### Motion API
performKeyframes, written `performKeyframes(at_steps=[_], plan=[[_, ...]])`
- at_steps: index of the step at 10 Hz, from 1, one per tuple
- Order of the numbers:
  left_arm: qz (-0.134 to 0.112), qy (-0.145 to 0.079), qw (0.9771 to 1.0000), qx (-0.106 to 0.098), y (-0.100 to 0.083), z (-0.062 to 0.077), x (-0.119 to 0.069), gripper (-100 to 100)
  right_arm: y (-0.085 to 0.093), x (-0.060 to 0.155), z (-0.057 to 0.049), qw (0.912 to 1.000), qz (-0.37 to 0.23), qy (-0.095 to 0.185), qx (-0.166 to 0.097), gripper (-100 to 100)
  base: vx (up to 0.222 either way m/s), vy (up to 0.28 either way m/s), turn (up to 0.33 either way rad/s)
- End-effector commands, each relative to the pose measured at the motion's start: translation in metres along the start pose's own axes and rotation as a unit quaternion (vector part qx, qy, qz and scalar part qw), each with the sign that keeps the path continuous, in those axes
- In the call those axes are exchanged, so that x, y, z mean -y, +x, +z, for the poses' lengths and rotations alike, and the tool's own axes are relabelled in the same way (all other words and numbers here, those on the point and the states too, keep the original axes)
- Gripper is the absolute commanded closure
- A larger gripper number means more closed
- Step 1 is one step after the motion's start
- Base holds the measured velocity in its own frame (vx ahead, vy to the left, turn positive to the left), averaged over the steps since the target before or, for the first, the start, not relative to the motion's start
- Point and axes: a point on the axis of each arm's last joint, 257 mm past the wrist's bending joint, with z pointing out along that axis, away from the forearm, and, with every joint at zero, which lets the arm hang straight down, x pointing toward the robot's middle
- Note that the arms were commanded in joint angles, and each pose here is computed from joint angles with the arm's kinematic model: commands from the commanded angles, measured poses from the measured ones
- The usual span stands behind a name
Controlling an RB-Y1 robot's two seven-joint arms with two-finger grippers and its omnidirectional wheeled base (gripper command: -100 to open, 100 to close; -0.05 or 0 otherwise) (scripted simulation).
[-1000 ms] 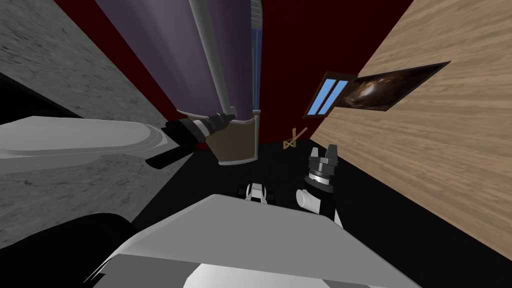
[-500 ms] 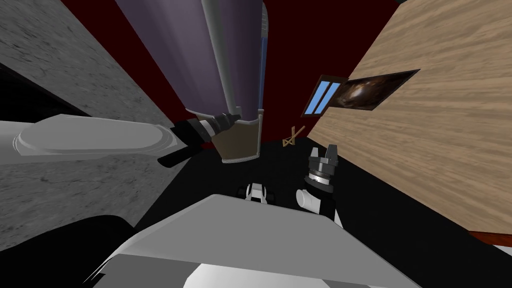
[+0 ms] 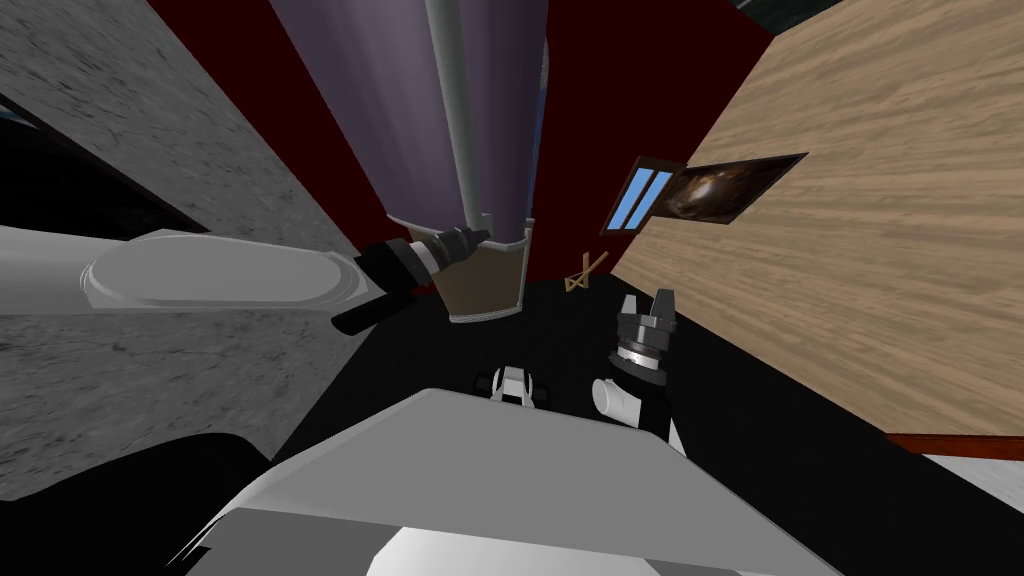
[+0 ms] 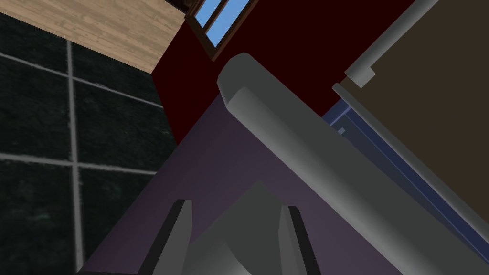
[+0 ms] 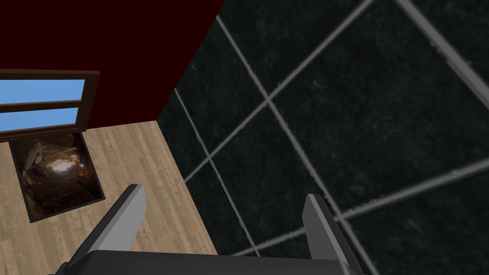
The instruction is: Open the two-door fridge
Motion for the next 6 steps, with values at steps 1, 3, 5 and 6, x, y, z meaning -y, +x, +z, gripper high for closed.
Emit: performKeyframes(at_steps=[1, 3, 5, 6], plan=[[0.001, 0.024, 0.9996, -0.013, 0.008, 0.007, 0.017, 100, 0.000, 0.000, 0.000, 1.0000, 0.000, 0.000, 0.000, 0, -0.114, 0.192, 0.022], [0.001, 0.041, 0.9989, -0.023, 0.016, 0.012, 0.029, 100, 0.000, 0.000, 0.000, 1.0000, 0.000, 0.000, 0.000, 0, -0.110, 0.206, 0.017], [0.001, 0.058, 0.9977, -0.034, 0.024, 0.016, 0.041, 100, 0.000, 0.000, 0.000, 1.0000, 0.000, 0.000, 0.000, 0, -0.109, 0.196, 0.020], [0.001, 0.058, 0.9977, -0.034, 0.024, 0.016, 0.041, 100, 0.000, 0.000, 0.000, 1.0000, 0.000, 0.000, 0.000, 0, -0.109, 0.181, -0.002]])
